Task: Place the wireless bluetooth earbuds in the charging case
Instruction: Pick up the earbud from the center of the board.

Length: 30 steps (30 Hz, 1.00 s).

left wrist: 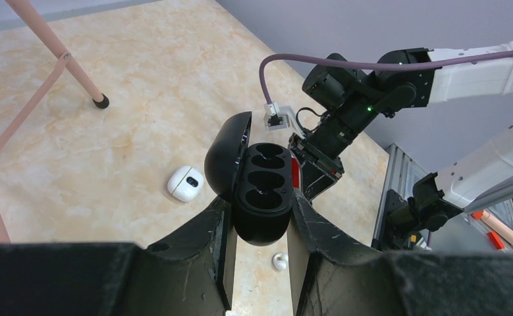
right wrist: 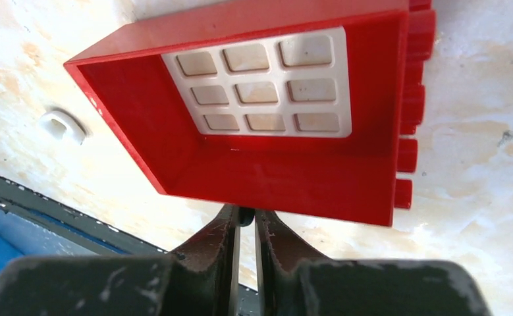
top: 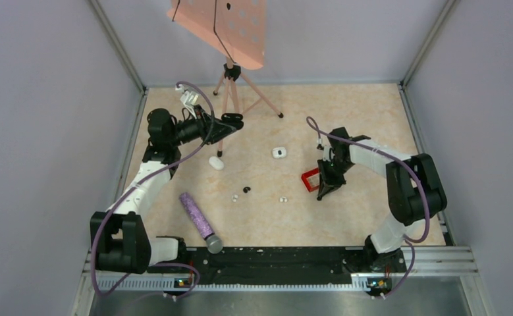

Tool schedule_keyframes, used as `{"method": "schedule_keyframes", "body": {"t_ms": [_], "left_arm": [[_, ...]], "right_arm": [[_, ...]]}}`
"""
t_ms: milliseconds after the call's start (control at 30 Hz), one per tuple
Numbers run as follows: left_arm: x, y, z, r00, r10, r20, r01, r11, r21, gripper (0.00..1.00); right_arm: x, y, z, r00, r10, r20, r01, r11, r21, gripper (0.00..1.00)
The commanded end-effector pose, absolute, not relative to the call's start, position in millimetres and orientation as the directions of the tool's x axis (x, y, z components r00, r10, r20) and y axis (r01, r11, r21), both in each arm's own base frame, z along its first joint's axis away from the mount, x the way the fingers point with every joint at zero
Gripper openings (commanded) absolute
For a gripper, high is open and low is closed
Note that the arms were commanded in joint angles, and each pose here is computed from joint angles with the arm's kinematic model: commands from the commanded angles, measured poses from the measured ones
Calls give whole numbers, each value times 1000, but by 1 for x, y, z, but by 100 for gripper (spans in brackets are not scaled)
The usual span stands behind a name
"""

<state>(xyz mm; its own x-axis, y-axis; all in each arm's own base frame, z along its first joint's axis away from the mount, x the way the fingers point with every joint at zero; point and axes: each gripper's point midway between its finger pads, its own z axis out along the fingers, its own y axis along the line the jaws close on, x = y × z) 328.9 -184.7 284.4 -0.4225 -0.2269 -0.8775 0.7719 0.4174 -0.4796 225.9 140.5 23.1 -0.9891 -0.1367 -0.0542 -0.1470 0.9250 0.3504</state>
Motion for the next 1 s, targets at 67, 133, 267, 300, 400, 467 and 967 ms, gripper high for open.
{"method": "schedule_keyframes", "body": {"t_ms": [67,133,267,300,400,467,967], "left_arm": [[330,-183,305,-353,-237,-905,805,416,-423,0],[329,-184,305,-356,-235,-905,810,406,-424,0],[322,-190,304,-348,-207,-914,847,348,-401,0],[318,-193,304,-341,-196,-919,860,329,-390,0],[304,-202,301,-294,-141,-946,906,275,-322,0],[294,-207,295,-264,-102,-959,929,240,-281,0],[243,-234,274,-76,77,-994,996,52,-72,0]], "right_arm": [[243,144,64,-966,-187,-177,-239,907,347,5],[249,147,77,-951,-214,-222,-283,892,353,1],[260,159,109,-898,-282,-336,-403,836,373,0],[264,166,121,-862,-333,-383,-475,795,378,0],[275,194,175,-634,-506,-585,-748,593,298,0],[275,213,212,-413,-591,-693,-887,432,161,0],[216,315,341,355,-555,-752,-930,-127,-346,0]]}}
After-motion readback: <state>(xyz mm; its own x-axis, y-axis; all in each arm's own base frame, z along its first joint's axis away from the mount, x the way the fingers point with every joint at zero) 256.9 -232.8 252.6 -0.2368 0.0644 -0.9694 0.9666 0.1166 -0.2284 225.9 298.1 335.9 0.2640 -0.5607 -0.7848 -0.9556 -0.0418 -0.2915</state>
